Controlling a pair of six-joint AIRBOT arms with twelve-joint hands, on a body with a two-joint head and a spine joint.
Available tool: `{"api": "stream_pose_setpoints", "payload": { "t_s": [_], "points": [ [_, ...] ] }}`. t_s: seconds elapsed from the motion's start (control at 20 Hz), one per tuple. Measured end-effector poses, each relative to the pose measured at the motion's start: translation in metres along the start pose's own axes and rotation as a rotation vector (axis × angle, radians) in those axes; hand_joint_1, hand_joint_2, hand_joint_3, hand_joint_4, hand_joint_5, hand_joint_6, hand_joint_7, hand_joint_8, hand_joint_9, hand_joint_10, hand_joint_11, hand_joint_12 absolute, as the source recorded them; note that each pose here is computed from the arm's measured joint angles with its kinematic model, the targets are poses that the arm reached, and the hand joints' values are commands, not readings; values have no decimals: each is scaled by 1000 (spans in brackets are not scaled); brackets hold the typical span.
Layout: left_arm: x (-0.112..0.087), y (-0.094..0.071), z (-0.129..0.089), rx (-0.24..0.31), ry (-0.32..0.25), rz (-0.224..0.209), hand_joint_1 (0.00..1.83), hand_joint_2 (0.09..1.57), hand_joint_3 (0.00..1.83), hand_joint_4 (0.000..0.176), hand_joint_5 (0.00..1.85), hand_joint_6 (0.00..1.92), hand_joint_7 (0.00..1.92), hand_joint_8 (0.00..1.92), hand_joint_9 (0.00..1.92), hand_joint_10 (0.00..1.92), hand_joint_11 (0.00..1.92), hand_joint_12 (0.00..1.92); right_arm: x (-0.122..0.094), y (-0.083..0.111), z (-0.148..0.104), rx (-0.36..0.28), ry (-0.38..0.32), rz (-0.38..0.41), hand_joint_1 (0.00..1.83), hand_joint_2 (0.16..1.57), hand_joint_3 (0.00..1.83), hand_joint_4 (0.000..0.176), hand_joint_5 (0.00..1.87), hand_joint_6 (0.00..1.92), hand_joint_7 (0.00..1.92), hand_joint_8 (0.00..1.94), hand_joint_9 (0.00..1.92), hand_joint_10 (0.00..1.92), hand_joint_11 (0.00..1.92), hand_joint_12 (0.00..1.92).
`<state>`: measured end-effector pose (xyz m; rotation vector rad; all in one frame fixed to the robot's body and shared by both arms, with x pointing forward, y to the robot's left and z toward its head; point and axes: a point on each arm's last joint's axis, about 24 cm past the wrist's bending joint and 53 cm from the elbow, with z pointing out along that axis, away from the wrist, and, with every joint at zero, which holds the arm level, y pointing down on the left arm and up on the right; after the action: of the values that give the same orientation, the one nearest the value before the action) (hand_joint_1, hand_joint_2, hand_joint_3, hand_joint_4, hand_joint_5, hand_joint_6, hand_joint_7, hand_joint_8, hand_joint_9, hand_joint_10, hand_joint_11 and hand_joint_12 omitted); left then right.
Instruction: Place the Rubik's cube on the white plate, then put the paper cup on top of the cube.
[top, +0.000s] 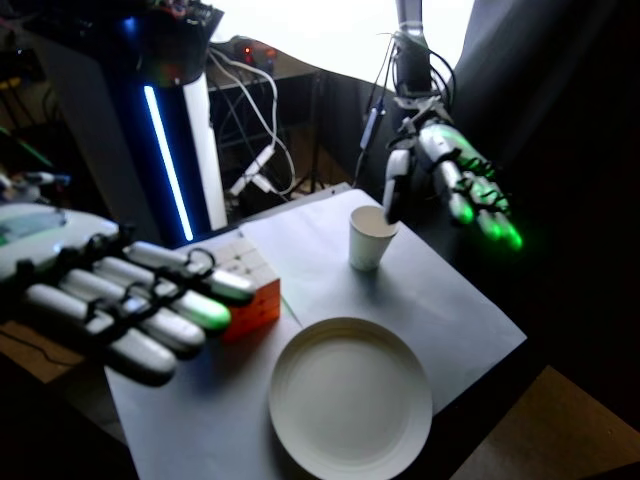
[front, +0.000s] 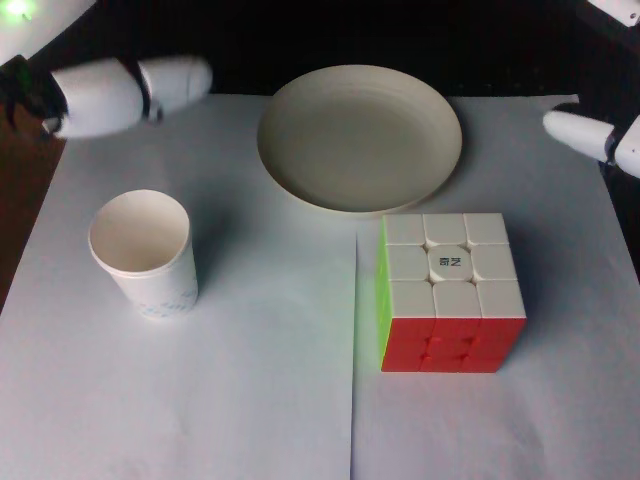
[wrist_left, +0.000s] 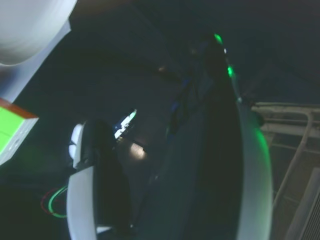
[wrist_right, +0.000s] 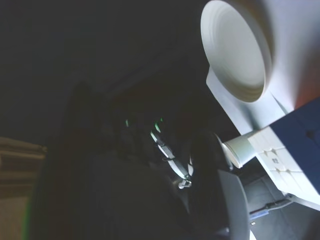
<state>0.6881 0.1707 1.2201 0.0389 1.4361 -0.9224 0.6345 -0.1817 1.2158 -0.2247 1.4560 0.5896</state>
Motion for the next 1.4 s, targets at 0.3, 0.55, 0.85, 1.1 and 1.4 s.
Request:
{"api": "stream_pose_setpoints", "payload": {
  "t_s": [0.3,0.55,0.85,1.1,1.4],
  "points": [
    [1,-2,0,3,0,-3,153,1350,0,120,0,0,0,0,0,0,27,21,2,4,0,-6,3,6,291,1209,0,104,0,0,0,0,0,0,0,0],
    [1,1,0,-6,1,-7,184,1348,0,103,0,0,0,0,0,0,0,0,3,8,0,-36,12,143,385,1125,0,116,0,0,0,0,0,0,0,0],
    [-3,9,-1,-34,-4,-5,213,1343,0,130,1,0,0,0,0,0,0,0,18,39,-8,-186,100,339,508,986,13,80,0,0,0,0,10,3,0,264],
    [-5,15,-1,-51,-6,-5,212,1354,2,100,15,5,0,0,0,0,0,0,53,78,-18,-298,217,461,532,967,0,8,0,0,0,0,0,0,17,8],
    [-3,17,-1,-58,0,-6,230,1351,0,119,26,7,0,0,0,0,17,9,107,68,-24,-248,345,531,605,935,0,38,0,0,0,0,0,0,0,0]
  ]
}}
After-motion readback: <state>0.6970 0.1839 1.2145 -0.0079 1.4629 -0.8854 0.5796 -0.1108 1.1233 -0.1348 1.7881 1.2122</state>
